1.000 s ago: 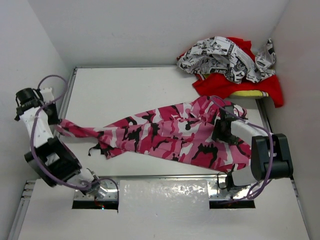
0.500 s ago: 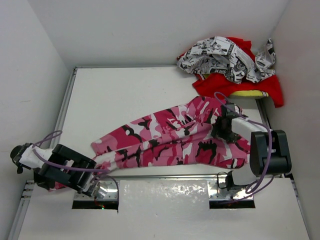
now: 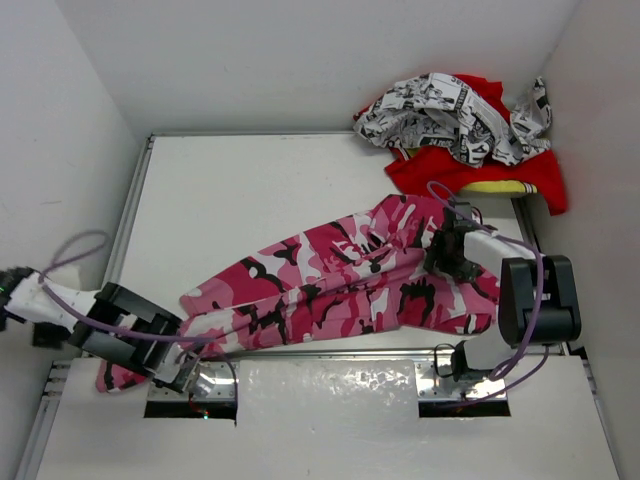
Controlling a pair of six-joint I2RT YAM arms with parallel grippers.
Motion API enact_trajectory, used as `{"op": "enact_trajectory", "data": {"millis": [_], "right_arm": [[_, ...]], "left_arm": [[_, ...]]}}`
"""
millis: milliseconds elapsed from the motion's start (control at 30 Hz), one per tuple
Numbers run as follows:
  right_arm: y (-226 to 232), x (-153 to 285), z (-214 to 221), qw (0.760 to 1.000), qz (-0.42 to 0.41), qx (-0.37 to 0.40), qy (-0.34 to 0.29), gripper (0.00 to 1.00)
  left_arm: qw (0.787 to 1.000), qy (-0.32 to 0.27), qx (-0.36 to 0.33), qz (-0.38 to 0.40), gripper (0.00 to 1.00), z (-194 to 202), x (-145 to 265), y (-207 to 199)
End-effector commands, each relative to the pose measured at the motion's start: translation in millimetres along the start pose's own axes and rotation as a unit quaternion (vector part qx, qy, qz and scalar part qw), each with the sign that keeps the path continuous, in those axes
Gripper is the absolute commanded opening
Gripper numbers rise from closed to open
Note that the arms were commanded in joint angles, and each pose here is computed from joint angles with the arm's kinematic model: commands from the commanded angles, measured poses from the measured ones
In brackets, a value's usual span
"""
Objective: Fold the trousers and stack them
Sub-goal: Flatten the trousers out
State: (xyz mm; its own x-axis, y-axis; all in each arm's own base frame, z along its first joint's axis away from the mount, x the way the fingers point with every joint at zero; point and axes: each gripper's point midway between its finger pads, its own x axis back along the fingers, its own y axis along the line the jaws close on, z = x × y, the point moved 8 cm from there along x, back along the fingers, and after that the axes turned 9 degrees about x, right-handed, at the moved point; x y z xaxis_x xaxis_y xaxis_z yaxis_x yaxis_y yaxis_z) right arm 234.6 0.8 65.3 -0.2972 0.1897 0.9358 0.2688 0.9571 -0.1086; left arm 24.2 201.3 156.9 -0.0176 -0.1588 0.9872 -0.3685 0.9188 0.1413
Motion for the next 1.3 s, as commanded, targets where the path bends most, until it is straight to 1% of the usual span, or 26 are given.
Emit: {"op": "enact_trajectory", "data": {"millis": [0,33,67,100,133,167,200,233,267,300,333,367,400,433,500,567,733,833,867,900,933,967,1033,1067,1167,1267], "right_arm": [[-10.0,1.4,-19.8,0.998,0.045,0.01,-0.029,0.75],[-9.7,3.6,-24.0,0.998,0.043,0.01,-0.038,0.75],[-9.2,5.6,-27.4,0.998,0.041,0.011,-0.044,0.75],[-8.1,8.2,-34.9,0.998,0.037,0.014,-0.057,0.75],[-7.4,10.4,-38.2,0.997,0.032,0.015,-0.063,0.75],[-6.8,12.4,-42.2,0.997,0.03,0.017,-0.069,0.75],[-6.0,15.8,-48.1,0.997,0.026,0.021,-0.076,0.76],[-4.8,18.1,-51.2,0.996,0.022,0.023,-0.08,0.76],[-4.2,19.9,-53.3,0.996,0.016,0.025,-0.082,0.76],[-3.5,21.8,-56.6,0.996,0.013,0.026,-0.086,0.76],[-2.8,22.8,-57.4,0.996,0.011,0.027,-0.087,0.76],[-3.0,23.3,-58.3,0.996,0.01,0.026,-0.089,0.76],[-2.2,23.0,-59.1,0.995,0.006,0.027,-0.091,0.76],[-1.9,22.6,-59.5,0.995,0.006,0.027,-0.091,0.76],[-1.6,20.2,-59.0,0.996,0.007,0.027,-0.087,0.77],[-1.3,18.9,-58.7,0.996,0.008,0.027,-0.082,0.76],[-2.7,16.7,-58.4,0.996,0.017,0.025,-0.082,0.77],[-4.8,13.1,-60.5,0.996,0.038,0.015,-0.081,0.77],[-5.6,11.8,-57.6,0.996,0.043,0.012,-0.071,0.77],[-5.3,11.4,-57.4,0.997,0.045,0.01,-0.069,0.77],[-5.9,11.0,-57.3,0.996,0.048,0.006,-0.07,0.77],[-11.2,7.8,-55.3,0.996,0.053,-0.01,-0.065,0.77],[-18.2,0.9,-48.3,0.996,0.061,-0.039,-0.049,0.77],[-19.8,-1.5,-44.7,0.996,0.065,-0.048,-0.041,0.77],[-20.7,-8.3,-35.1,0.994,0.073,-0.072,-0.025,0.77],[-19.1,-10.5,-31.9,0.994,0.07,-0.081,-0.022,0.76]], "left_arm": [[0.981,-0.195,-0.003,0.012,0.55,-60.9,64.4,13.8],[0.975,-0.219,0.0,0.037,0.55,-72.8,73.0,3.4],[0.97,-0.232,-0.047,0.053,0.55,-95.9,80.5,-20.1],[0.97,-0.228,-0.046,0.072,0.55,-106.0,80.4,-40.7],[0.97,-0.225,-0.062,0.066,0.55,-115.6,79.1,-55.0],[0.965,-0.212,-0.119,0.093,0.55,-126.0,71.1,-93.0],[0.965,-0.204,-0.128,0.105,0.55,-129.0,66.5,-111.8],[0.964,-0.204,-0.142,0.095,0.56,-133.6,60.3,-122.9],[0.96,-0.181,-0.182,0.109,0.56,-130.6,47.0,-149.5],[0.959,-0.172,-0.193,0.114,0.57,-129.5,40.7,-161.7],[0.958,-0.157,-0.21,0.119,0.6,-129.4,31.7,-172.5],[0.951,-0.138,-0.244,0.128,0.68,-122.8,22.4,-190.8],[0.95,-0.133,-0.255,0.119,0.69,-123.0,17.0,-198.0],[0.946,-0.11,-0.282,0.119,0.7,-118.7,6.2,-210.1],[0.941,-0.099,-0.303,0.117,0.7,-118.8,-4.2,-215.8],[0.939,-0.062,-0.321,0.103,0.71,-117.7,-20.6,-216.3],[0.929,-0.016,-0.353,0.11,0.71,-107.4,-40.2,-221.3],[0.932,0.009,-0.358,0.049,0.7,-104.7,-68.2,-217.4],[0.935,0.006,-0.355,0.019,0.66,-109.6,-74.6,-214.2],[0.934,0.023,-0.355,0.015,0.62,-111.2,-83.5,-214.8],[0.935,0.023,-0.353,0.011,0.54,-115.3,-86.2,-216.0],[0.936,0.015,-0.351,0.004,0.33,-122.5,-88.1,-217.4],[0.939,-0.012,-0.345,-0.012,0.06,-147.8,-87.2,-221.6],[0.94,-0.037,-0.337,-0.033,0.0,-164.1,-84.8,-221.7],[0.942,-0.127,-0.304,-0.065,0.0,-230.6,-65.2,-226.9],[0.931,-0.251,-0.247,-0.094,0.0,-321.4,-26.8,-232.6]]}}
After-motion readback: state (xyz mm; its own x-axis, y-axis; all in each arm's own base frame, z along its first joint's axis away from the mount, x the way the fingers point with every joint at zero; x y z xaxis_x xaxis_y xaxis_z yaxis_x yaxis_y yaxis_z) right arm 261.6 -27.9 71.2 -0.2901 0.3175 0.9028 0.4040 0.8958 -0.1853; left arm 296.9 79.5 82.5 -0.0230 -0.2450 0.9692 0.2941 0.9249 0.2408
